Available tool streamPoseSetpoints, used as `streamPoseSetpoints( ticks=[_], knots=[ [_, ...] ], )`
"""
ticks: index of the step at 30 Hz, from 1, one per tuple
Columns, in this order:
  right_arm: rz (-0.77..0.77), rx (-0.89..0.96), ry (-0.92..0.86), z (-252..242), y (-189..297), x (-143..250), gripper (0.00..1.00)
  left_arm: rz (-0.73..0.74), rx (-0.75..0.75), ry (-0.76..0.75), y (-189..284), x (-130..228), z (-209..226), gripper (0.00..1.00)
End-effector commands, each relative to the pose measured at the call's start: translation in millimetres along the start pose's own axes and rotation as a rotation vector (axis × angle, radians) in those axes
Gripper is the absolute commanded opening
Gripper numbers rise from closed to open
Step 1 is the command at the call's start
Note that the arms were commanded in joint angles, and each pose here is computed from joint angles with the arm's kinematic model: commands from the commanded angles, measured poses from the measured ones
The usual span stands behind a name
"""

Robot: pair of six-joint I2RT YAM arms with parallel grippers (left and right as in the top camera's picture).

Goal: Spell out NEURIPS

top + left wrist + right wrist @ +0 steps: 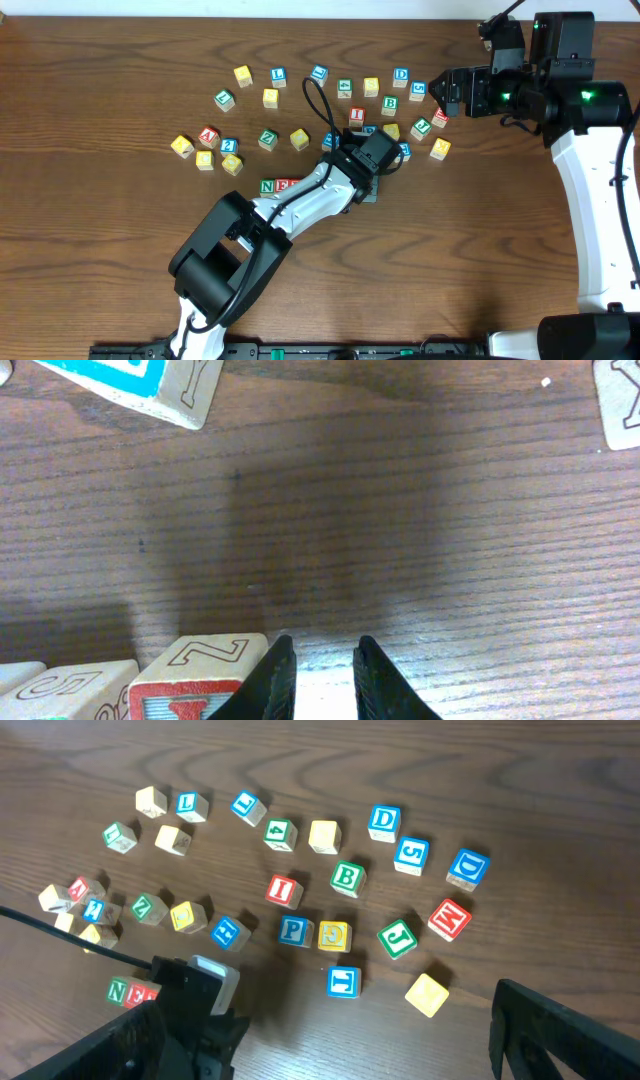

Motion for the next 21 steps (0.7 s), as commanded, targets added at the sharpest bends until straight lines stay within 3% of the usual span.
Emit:
streamPoseSetpoints(
  ticks=[1, 21],
  knots=[
    [0.004, -0.003, 0.007, -1.4, -1.1, 1.1, 0.99, 0.005, -0.029, 0.008, -3.4, 2.1, 6.1, 0.20],
    [0.004, -0.003, 0.007, -1.4, -1.1, 1.1, 0.99, 0.005, -0.069, 0.039, -3.8, 1.4, 14.9, 0.19]
  ],
)
Point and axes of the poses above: each gripper's point midway between its finger pads, its own y axis back along the fingers, its own z axis along the line the jaws close on, x = y × z, the point moved 5 cm from there along y, back along the fingers, and after that the axes turned 4 degrees about y, right-handed, at the moved point
